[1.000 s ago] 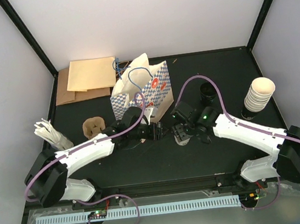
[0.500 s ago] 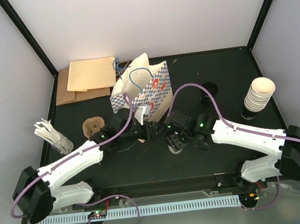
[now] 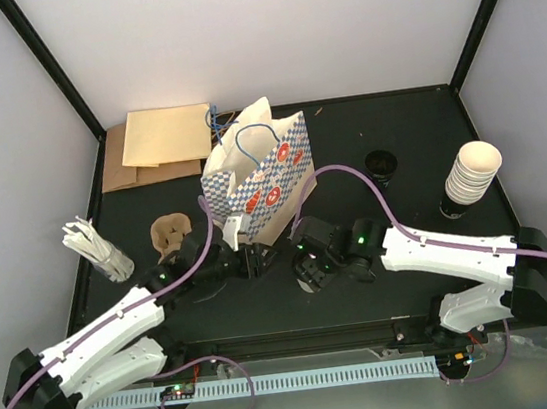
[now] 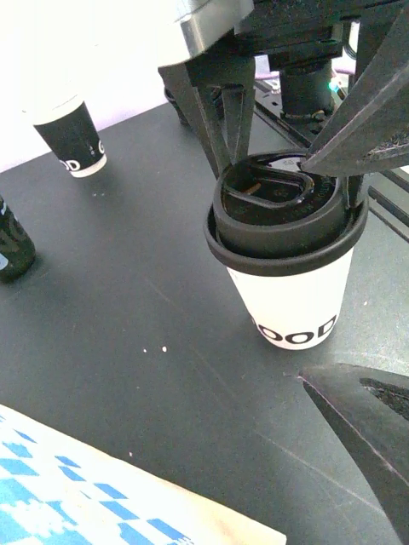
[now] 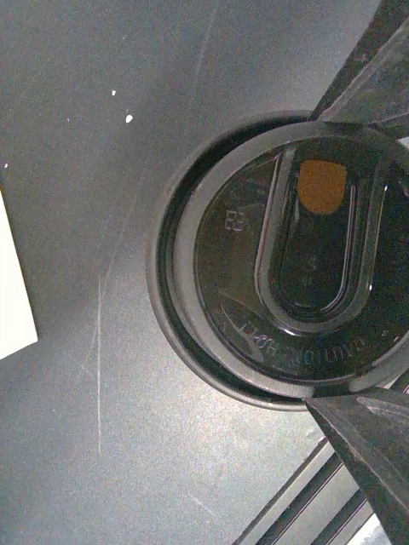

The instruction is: Pack the takeout coffee

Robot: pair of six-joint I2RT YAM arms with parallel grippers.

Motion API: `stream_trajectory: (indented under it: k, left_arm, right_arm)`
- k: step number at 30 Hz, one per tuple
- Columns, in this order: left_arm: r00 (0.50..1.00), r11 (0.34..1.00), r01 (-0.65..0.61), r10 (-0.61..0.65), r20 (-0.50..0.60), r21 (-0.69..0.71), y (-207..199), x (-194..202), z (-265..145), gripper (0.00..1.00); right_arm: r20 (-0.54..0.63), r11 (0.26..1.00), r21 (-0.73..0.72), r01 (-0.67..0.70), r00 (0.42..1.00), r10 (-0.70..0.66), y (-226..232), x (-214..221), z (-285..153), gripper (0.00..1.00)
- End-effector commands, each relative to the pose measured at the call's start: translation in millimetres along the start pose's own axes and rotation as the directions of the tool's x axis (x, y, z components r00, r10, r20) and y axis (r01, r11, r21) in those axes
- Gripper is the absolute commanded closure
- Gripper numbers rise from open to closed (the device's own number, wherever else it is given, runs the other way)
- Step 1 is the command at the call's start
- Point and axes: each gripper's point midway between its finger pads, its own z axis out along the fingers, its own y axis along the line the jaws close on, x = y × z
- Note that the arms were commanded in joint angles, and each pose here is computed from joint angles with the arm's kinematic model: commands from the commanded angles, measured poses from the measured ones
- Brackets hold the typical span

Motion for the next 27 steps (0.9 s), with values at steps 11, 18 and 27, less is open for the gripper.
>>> stream_trajectory:
  k: [11, 18, 27]
  left_arm:
    - [0.993, 0.989, 0.113, -0.108, -0.055, 0.093, 8, 15, 9, 0.49]
    - [0.984, 0.984, 0.138, -0.123, -0.131, 0.113, 11, 27, 25, 0.56]
    - [0.979, 0.984, 0.145, -0.128, -0.157, 0.107, 16, 32, 32, 0.57]
  right_arm:
    - [-0.214, 0.996, -0.074, 0.054, 0.974, -0.068, 20, 50, 25, 0.27]
    - [-0.221, 0.996, -0.069, 0.062, 0.972, -0.075, 20, 51, 26, 0.27]
    - [-0.228, 0.996, -0.065, 0.068, 0.970, -0.081, 20, 52, 28, 0.27]
